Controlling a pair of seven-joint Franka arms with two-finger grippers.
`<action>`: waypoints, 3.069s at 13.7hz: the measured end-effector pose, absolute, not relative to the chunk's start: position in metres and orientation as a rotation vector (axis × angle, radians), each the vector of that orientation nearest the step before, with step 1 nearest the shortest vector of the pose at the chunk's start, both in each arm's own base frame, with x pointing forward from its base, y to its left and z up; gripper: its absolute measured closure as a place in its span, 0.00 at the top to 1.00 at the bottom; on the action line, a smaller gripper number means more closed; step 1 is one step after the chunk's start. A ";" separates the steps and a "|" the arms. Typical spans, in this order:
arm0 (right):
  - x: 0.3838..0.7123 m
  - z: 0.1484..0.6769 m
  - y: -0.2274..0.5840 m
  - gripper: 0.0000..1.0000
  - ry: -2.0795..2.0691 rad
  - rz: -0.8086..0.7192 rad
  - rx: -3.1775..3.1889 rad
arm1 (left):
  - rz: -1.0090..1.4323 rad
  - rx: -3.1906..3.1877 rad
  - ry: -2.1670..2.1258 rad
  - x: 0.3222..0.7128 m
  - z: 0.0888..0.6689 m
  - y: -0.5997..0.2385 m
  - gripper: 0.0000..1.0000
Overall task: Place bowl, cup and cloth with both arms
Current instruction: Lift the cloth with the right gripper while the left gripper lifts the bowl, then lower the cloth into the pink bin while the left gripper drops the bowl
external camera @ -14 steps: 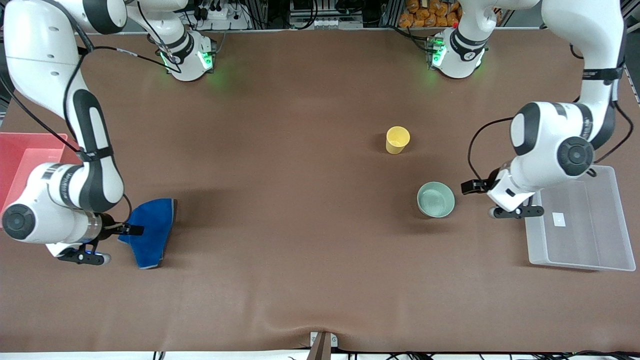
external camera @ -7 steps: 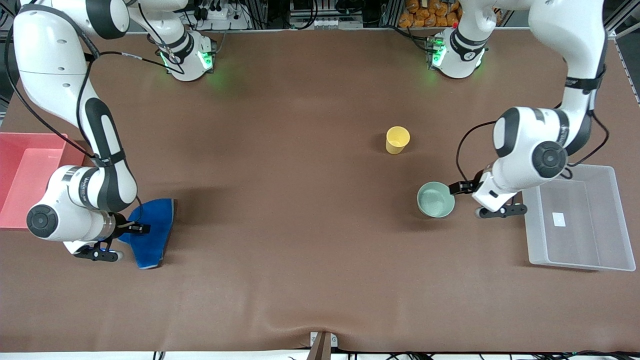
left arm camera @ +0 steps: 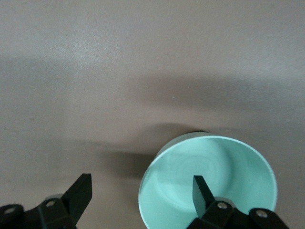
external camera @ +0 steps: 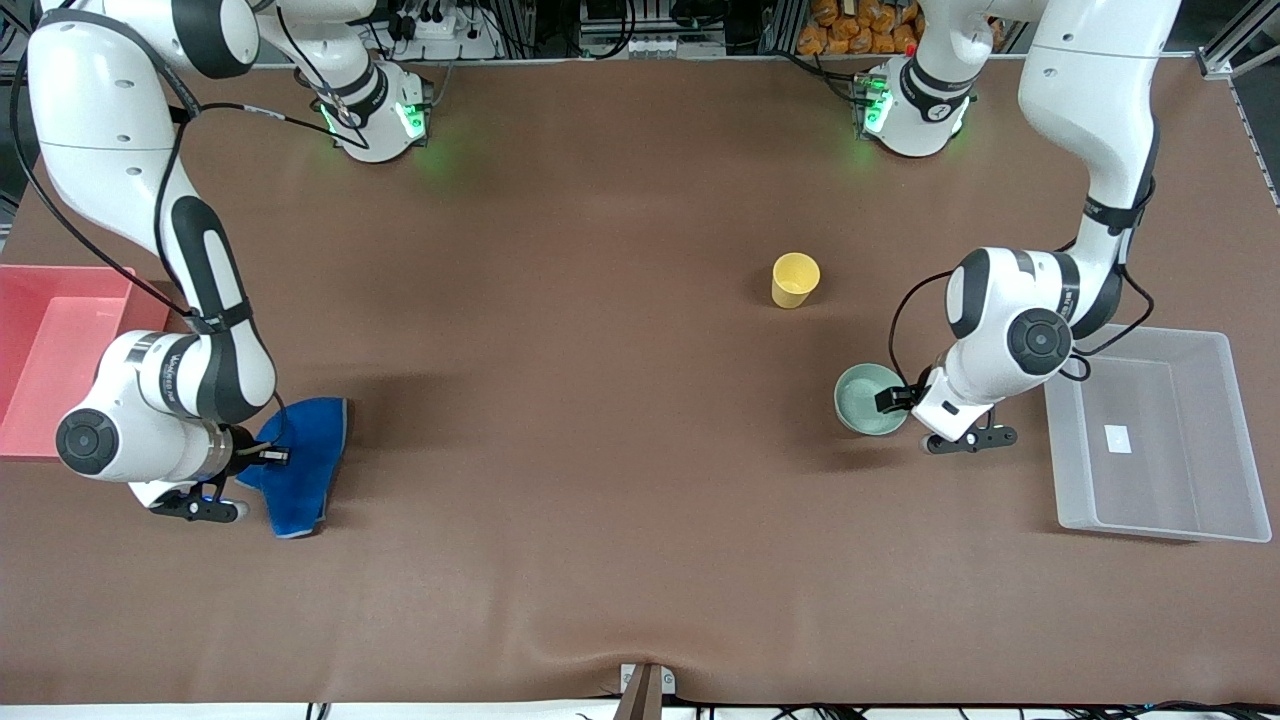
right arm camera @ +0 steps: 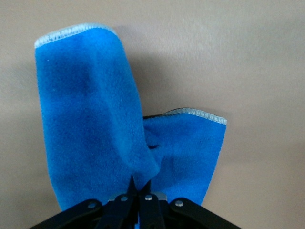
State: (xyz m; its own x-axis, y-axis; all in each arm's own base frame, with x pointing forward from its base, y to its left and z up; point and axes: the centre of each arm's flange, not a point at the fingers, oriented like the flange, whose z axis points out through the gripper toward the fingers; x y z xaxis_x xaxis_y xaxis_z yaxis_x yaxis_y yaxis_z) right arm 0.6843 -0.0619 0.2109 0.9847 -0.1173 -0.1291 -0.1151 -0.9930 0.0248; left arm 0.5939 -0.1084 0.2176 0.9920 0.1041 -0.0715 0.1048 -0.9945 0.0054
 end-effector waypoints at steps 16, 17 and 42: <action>0.634 0.494 -0.031 0.02 0.058 -0.135 3.001 | -0.068 3.118 0.290 0.606 0.242 -0.107 0.04; 0.630 0.501 -0.038 0.02 0.070 -0.140 2.979 | -0.088 3.119 0.303 0.611 0.254 -0.102 0.04; 0.546 0.361 -0.416 0.02 0.250 -0.272 2.957 | -0.136 3.095 0.314 0.608 0.276 0.265 0.03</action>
State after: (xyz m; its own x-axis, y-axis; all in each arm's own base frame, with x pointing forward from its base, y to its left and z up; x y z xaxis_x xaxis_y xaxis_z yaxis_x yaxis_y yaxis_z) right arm 0.5461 -0.4162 0.3608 0.9694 0.1507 -0.1936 0.1800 -0.9731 0.1440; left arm 0.6081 0.2648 0.2763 0.9759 0.1992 -0.0893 0.2016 -0.9793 0.0186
